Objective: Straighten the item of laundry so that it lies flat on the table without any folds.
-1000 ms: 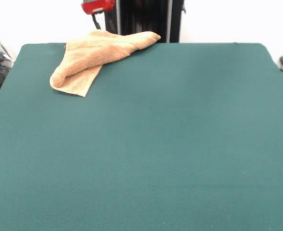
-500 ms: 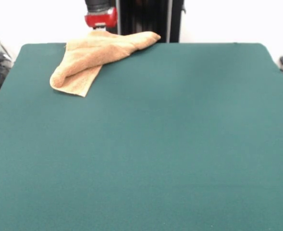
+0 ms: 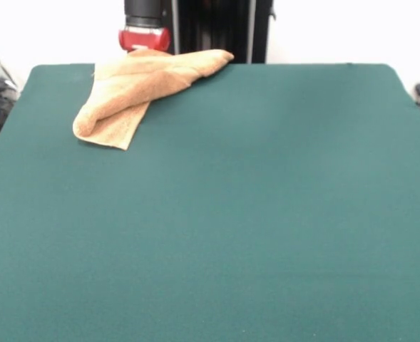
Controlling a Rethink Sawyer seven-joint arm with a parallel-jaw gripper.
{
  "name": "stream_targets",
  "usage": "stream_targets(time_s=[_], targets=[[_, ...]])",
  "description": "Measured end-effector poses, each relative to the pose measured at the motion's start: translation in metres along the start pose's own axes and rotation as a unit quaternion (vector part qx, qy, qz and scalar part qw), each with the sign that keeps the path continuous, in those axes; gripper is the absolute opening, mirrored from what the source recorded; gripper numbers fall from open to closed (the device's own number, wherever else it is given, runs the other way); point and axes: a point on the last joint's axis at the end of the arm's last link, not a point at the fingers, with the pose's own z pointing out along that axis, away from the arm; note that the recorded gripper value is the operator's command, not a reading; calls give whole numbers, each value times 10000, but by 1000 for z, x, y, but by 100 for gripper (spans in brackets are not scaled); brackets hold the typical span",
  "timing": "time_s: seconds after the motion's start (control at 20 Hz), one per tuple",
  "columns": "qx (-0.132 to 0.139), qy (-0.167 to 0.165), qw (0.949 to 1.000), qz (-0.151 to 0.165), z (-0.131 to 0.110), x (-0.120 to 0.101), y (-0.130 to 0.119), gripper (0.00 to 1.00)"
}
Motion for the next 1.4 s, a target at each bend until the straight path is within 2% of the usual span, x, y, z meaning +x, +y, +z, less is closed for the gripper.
stream_targets(time_s=[0.5, 0.9, 1.1, 1.4], targets=[[140, 82, 9995, -280, 1, -3, 2, 100], [224, 185, 9990, -339, 0, -6, 3, 100], [392, 392, 9975, -431, -11, -12, 8, 100], [452, 554, 9963, -488, -29, -19, 16, 100]])
